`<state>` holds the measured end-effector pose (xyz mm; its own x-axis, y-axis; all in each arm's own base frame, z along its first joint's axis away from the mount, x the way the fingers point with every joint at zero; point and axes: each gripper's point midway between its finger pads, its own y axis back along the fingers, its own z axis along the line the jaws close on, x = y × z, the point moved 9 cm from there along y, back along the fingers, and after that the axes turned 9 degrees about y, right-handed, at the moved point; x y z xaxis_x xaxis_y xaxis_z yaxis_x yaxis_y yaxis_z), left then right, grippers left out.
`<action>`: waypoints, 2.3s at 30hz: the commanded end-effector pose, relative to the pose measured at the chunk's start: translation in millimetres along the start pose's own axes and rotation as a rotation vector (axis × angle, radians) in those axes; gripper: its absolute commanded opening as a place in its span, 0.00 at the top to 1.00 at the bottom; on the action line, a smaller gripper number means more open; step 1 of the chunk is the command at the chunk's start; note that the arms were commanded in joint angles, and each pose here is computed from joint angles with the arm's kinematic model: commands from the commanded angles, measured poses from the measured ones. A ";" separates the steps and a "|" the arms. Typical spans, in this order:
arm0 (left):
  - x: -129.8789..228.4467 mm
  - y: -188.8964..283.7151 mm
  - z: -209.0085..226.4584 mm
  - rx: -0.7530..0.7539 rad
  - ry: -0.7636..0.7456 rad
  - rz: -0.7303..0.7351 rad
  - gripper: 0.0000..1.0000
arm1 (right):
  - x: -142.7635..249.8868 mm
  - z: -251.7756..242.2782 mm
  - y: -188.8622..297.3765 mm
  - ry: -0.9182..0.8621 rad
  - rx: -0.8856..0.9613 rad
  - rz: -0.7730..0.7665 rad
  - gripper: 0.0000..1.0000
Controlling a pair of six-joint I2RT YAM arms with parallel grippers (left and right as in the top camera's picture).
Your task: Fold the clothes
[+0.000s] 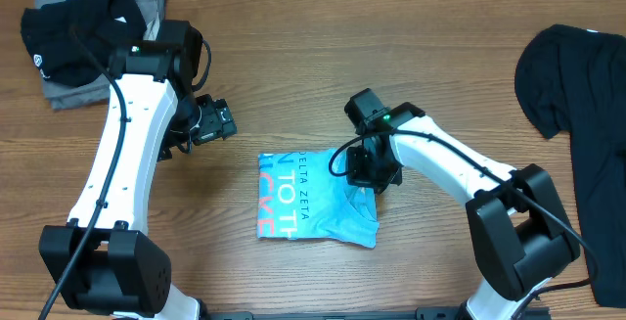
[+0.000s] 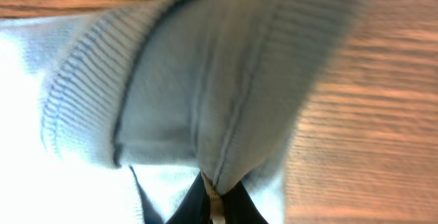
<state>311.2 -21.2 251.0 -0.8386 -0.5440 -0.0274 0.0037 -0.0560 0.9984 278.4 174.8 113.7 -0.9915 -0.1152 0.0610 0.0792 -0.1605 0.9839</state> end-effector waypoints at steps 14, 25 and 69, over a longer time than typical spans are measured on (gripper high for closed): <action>-0.1 2.7 0.9 0.013 -0.004 -0.011 0.00 | 3.4 -22.1 29.0 -0.037 0.224 0.056 0.93; 0.0 2.7 1.0 0.013 -0.004 -0.011 0.00 | 10.4 -31.5 25.2 -0.058 0.271 0.090 0.36; 90.1 -123.5 -67.3 0.625 -0.533 0.324 0.00 | -23.6 -151.5 88.7 -0.206 -0.395 0.005 0.00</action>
<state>274.9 -122.0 126.3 -0.9929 0.0609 0.1025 0.1181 0.6211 0.7748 320.3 14.2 168.3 -0.9774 0.1139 0.1783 0.0968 -0.5086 0.8555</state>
